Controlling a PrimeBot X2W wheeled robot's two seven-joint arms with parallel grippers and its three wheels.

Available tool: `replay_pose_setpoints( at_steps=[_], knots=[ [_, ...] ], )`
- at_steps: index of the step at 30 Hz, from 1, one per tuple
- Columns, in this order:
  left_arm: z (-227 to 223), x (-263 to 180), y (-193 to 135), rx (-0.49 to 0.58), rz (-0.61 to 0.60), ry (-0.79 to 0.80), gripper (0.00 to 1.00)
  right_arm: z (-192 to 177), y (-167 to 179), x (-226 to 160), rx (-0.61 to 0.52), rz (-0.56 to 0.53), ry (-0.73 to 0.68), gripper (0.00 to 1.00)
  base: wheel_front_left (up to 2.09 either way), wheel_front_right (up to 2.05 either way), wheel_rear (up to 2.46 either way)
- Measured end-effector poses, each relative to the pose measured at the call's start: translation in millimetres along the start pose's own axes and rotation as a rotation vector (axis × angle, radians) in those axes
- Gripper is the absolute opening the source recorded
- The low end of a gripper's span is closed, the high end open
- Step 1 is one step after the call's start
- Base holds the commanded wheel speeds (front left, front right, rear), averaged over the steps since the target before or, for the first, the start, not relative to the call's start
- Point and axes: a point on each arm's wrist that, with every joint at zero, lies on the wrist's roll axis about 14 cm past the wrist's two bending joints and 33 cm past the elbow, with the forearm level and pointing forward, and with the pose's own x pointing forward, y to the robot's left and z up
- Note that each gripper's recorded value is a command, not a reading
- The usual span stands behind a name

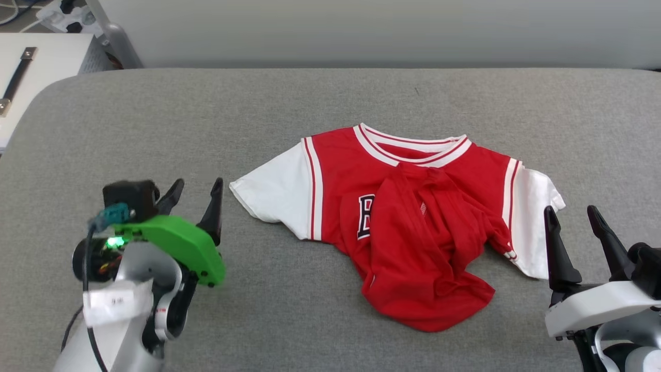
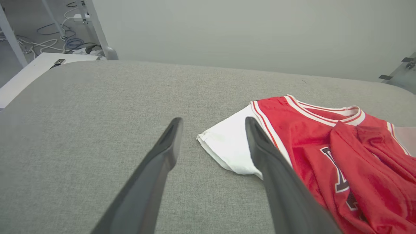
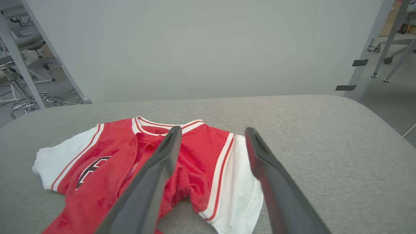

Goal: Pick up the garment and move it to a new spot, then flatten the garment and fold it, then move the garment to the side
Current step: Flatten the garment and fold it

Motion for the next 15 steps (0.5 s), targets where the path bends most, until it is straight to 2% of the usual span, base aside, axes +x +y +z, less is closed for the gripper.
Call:
replay_pose_setpoints(
  at_steps=[7,15],
  knots=[
    [-31,49,-16,0.064,-0.096,0.253,1.00,-8,-7,6,0.009,-0.023,0.009,1.00,0.00,0.00,0.00],
    [-85,83,-10,0.098,-0.100,0.554,1.00,-21,-16,12,0.014,-0.049,0.038,1.00,0.00,0.00,0.00]
  ],
)
